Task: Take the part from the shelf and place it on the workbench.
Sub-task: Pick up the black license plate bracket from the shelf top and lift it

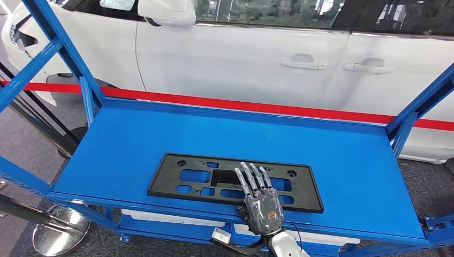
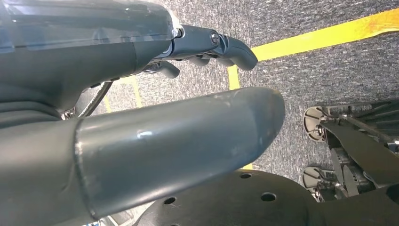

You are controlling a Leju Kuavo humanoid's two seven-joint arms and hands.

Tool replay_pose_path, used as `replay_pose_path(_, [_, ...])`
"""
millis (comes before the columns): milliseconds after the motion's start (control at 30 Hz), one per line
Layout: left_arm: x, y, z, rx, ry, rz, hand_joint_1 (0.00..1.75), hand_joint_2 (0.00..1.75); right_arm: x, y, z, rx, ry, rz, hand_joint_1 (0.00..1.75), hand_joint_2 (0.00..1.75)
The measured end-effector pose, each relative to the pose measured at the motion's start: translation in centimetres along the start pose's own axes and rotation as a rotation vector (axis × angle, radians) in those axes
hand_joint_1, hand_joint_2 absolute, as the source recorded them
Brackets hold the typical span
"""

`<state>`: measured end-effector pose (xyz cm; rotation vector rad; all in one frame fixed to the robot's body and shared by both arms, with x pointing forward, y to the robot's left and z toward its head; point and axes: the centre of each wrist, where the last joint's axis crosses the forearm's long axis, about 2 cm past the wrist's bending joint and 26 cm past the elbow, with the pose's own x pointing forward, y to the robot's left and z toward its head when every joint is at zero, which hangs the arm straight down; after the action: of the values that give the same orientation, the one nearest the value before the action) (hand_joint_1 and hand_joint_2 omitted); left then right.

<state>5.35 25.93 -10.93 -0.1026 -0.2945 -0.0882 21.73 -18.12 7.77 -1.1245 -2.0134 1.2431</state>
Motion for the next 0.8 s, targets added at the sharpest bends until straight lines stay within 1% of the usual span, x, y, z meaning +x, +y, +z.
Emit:
replay_pose_path(267, [0.01, 0.02, 0.00, 0.000, 0.000, 0.000, 0.00, 0.00, -0.87, 0.45, 0.25, 0.019, 0.029, 0.029, 0.00, 1.75])
replay_pose_path(800, [0.01, 0.02, 0.00, 0.000, 0.000, 0.000, 0.00, 0.00, -1.02, 0.71, 0.31, 0.029, 0.047, 0.030, 0.00, 1.75])
